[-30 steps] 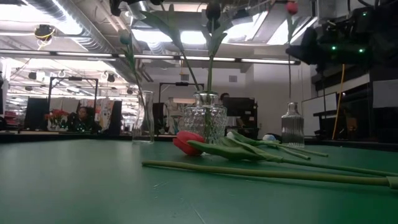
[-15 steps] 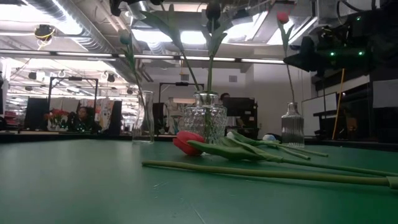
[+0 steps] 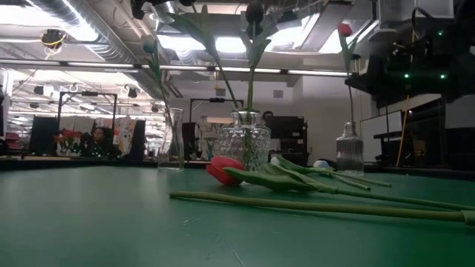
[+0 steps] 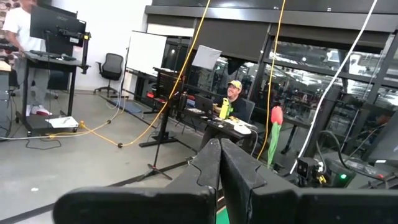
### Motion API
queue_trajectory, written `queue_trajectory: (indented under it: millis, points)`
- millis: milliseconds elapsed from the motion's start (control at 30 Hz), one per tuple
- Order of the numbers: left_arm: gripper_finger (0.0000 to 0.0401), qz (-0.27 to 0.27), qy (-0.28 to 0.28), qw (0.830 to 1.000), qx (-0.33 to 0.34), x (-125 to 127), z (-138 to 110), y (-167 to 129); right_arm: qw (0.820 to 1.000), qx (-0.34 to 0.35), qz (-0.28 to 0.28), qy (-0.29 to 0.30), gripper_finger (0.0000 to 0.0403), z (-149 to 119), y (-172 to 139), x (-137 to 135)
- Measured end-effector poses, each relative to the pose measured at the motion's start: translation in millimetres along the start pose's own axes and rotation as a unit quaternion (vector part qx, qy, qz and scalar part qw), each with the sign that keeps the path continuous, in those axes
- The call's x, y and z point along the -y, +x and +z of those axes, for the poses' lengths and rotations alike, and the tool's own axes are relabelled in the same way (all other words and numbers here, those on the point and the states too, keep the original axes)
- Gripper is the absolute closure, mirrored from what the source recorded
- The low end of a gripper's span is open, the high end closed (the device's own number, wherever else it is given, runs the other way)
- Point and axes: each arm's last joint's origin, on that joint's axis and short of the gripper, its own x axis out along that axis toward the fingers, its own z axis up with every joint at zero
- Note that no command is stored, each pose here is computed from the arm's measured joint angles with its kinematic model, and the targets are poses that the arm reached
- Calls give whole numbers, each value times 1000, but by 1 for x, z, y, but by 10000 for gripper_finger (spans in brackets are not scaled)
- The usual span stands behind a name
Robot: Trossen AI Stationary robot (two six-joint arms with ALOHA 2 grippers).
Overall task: Sort flowers into vase by color
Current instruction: Put the top pink tulip into the top right transparent vase
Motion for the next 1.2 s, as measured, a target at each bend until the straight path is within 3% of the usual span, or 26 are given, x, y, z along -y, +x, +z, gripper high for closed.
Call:
queue_trajectory:
  millis: [400,867,1067,1200]
  points:
    - [393,2,8,1000,-4,0,-1,0,999,-37,-12,4,395,-10,1,2]
    - [393,5,17,1000,-24,-1,-5,0,999,-38,0,35,204,-11,2,2]
    - [393,7,21,999,-23,-1,-5,0,999,-9,-14,31,167,-3,1,1]
    - [393,7,21,999,-23,-1,-5,0,998,-40,-22,40,164,-8,-1,2]
